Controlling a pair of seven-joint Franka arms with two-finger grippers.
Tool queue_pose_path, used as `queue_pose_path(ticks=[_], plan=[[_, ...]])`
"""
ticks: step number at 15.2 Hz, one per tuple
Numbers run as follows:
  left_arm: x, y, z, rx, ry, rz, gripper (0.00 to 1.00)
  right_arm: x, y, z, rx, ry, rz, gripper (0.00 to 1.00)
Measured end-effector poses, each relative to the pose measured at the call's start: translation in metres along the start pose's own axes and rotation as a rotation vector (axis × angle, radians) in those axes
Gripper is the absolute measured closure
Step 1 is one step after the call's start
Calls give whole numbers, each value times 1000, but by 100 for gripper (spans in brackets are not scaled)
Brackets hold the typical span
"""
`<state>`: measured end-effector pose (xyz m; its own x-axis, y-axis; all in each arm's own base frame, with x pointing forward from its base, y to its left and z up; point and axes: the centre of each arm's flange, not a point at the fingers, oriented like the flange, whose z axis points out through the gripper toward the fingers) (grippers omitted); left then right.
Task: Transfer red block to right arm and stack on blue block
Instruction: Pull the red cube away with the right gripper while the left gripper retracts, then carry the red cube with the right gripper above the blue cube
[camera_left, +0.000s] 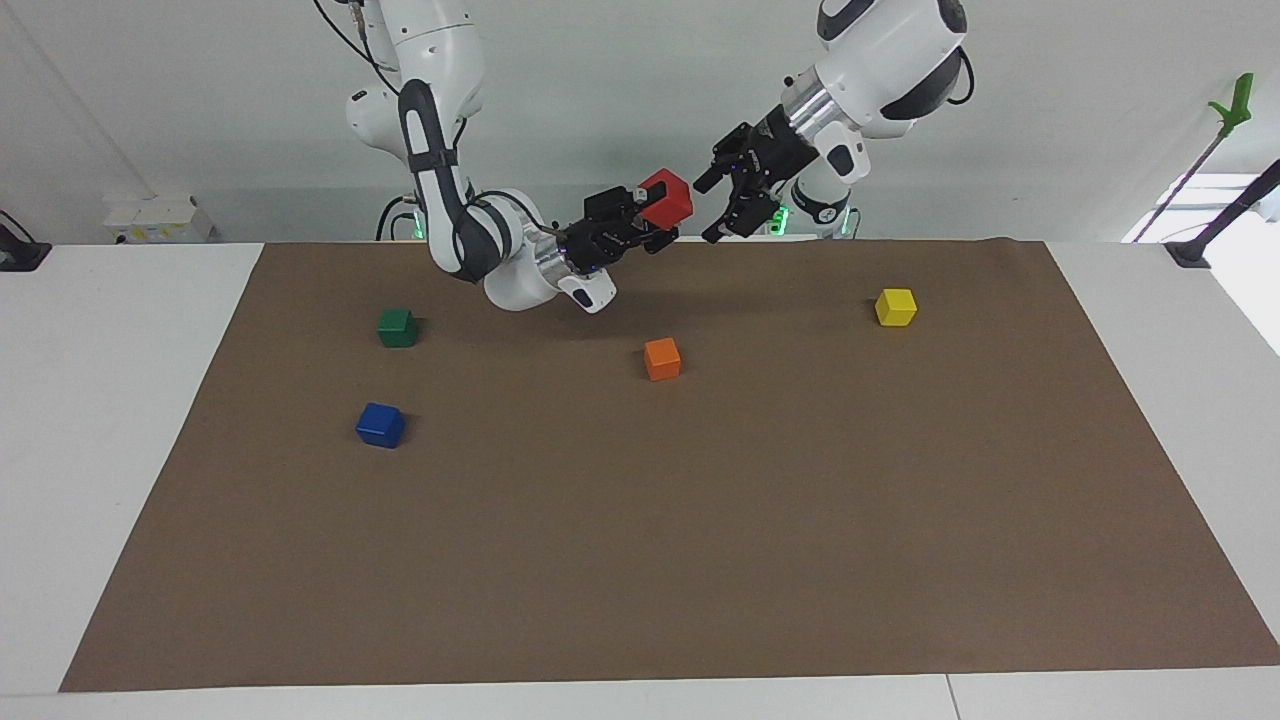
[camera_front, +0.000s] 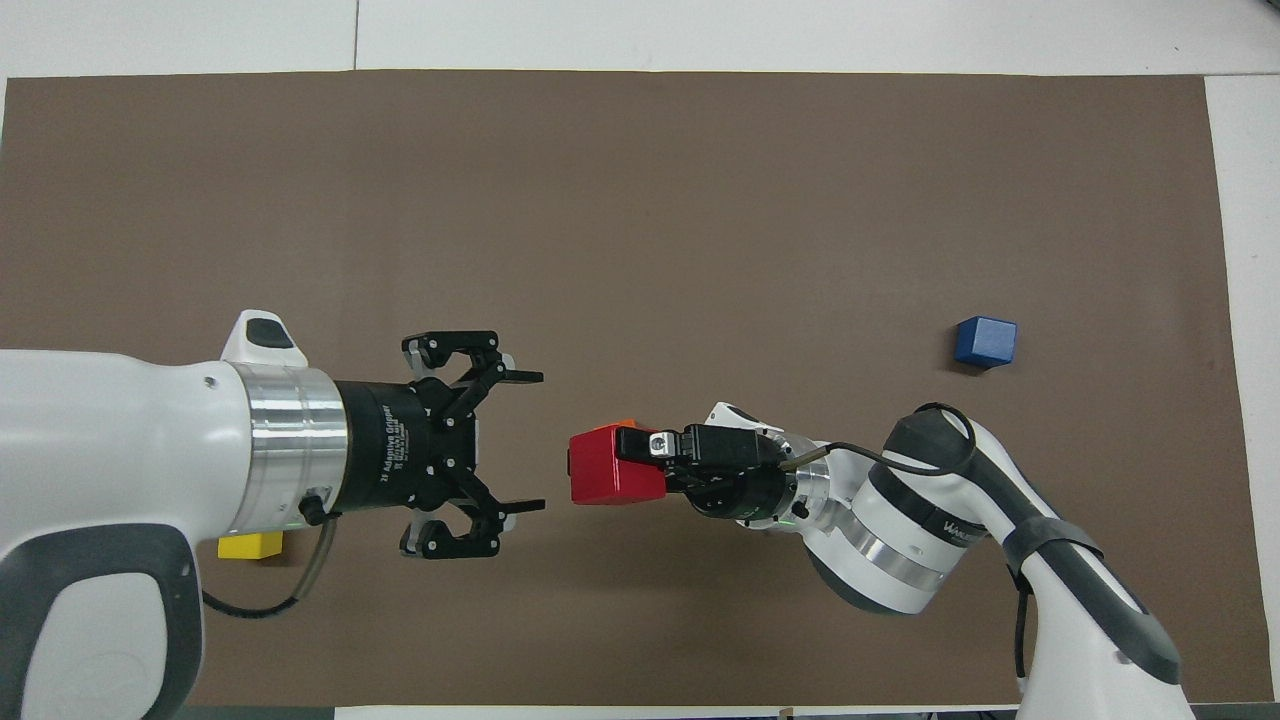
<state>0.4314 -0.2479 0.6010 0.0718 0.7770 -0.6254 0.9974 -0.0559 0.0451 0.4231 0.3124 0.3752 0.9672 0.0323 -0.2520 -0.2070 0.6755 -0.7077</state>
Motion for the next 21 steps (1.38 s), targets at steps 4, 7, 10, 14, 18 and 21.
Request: queue_pose_path(ticks=[4,7,10,14,18,21], plan=[[47,22,-35,-70,99,207,0,5,-3,-5,-39,5,0,44],[78,31,-44,-44,246,422,0,26,-30,-13,-196,32,17,44],[110,39,-60,53,390,595,0,39,-87,-6,-374,62,19,44],[121,59,-108,281,531,827,0,41,-148,-8,-658,57,-20,44],[147,76,-145,479,596,1094,0,48,-189,-11,-947,51,-35,44],[151,74,-139,557,567,1189,0,50,-221,3,-1222,68,-55,44]])
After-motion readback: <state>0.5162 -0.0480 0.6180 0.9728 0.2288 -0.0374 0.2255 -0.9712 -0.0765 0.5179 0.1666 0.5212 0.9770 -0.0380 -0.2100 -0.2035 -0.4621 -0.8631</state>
